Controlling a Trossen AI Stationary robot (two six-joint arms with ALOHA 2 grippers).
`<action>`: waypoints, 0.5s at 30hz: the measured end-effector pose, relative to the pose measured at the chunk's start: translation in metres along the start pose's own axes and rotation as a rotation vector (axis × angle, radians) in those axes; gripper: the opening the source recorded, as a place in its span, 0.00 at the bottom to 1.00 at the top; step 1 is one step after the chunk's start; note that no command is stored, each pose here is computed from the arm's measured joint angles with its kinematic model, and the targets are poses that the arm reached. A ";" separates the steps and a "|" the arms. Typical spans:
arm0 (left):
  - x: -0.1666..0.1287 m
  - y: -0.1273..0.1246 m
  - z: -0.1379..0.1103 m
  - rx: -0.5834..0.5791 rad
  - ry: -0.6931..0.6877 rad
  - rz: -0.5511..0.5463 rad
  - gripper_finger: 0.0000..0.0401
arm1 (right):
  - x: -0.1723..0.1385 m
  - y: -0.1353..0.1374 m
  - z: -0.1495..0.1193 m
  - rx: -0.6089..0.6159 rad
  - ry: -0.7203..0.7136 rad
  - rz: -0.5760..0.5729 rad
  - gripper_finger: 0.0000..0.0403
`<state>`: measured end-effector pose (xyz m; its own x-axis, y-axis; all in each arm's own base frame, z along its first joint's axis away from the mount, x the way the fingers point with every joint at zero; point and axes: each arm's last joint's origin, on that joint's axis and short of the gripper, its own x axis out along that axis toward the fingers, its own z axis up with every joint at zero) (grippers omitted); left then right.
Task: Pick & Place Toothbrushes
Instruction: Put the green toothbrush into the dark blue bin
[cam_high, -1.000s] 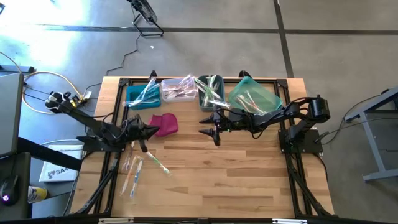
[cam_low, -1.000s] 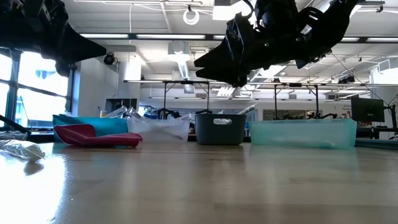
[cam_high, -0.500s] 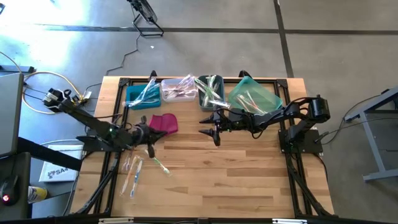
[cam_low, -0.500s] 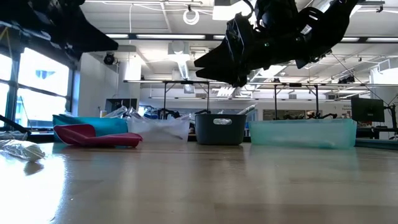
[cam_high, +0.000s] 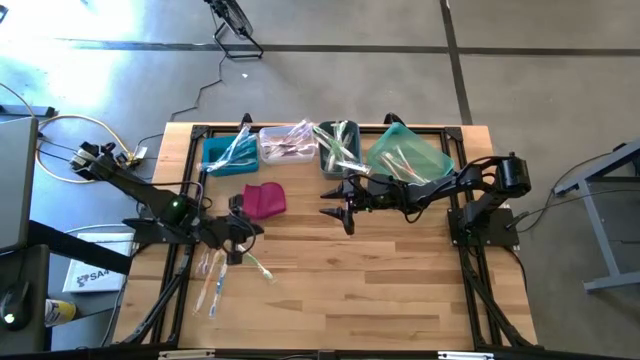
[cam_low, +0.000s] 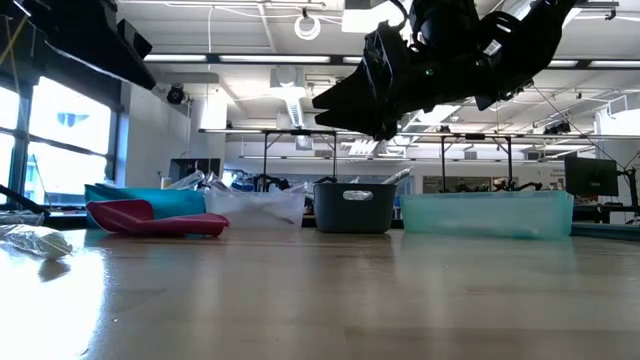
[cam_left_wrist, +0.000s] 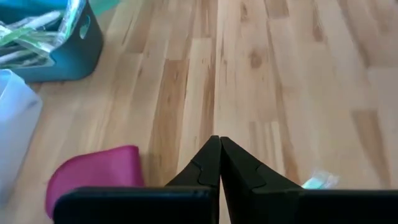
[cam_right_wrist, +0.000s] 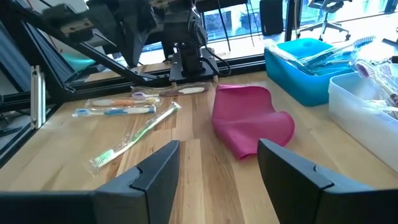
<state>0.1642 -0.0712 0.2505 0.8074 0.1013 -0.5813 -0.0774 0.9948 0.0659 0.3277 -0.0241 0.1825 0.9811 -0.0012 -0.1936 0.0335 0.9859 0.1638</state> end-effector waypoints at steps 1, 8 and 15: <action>0.000 0.000 -0.001 0.021 0.013 0.004 0.01 | 0.000 0.000 0.000 0.000 0.000 0.002 0.52; -0.001 0.003 -0.009 0.086 0.085 0.027 0.01 | 0.000 0.000 0.000 0.000 0.001 0.008 0.52; -0.001 0.002 -0.008 0.080 0.084 0.009 0.01 | 0.000 0.000 0.000 0.000 0.001 0.010 0.52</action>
<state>0.1589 -0.0689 0.2444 0.7548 0.1136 -0.6460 -0.0343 0.9904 0.1341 0.3277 -0.0238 0.1825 0.9811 0.0093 -0.1933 0.0233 0.9859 0.1658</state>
